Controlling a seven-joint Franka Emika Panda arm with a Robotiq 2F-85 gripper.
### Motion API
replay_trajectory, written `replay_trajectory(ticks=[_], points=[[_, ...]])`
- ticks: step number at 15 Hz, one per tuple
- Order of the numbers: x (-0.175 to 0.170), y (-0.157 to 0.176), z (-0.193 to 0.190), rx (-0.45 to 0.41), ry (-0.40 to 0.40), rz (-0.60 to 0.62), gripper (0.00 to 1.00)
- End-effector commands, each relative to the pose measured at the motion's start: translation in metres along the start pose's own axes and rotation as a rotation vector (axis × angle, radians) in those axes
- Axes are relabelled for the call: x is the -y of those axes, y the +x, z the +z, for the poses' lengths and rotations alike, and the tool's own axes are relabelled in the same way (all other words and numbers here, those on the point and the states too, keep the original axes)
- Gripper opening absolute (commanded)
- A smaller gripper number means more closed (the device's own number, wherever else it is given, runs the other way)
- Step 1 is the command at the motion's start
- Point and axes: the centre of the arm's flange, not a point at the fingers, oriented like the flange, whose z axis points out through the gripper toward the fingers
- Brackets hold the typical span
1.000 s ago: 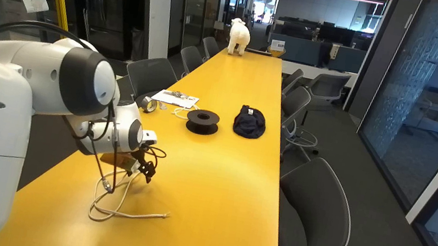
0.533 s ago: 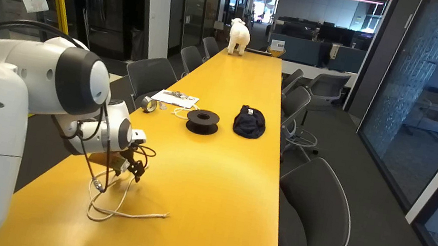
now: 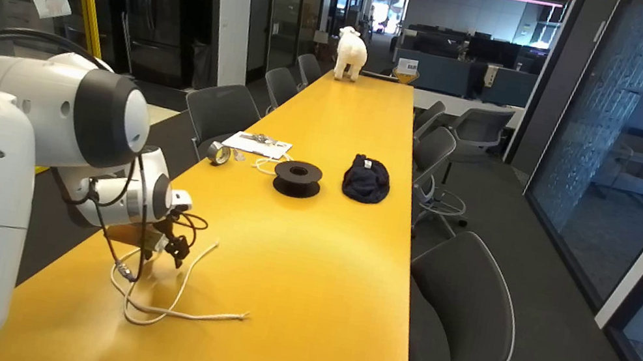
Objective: Straighten out the rope
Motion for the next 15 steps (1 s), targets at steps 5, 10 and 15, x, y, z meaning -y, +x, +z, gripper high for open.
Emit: replay_trajectory(ticks=[5, 10, 15], points=[[-0.044, 0.0, -0.032, -0.002, 0.015, -0.005, 1.0], [-0.086, -0.026, -0.06, 0.099, 0.062, -0.084, 1.0], [-0.117, -0.074, -0.082, 0.201, 0.113, -0.247, 1.0]])
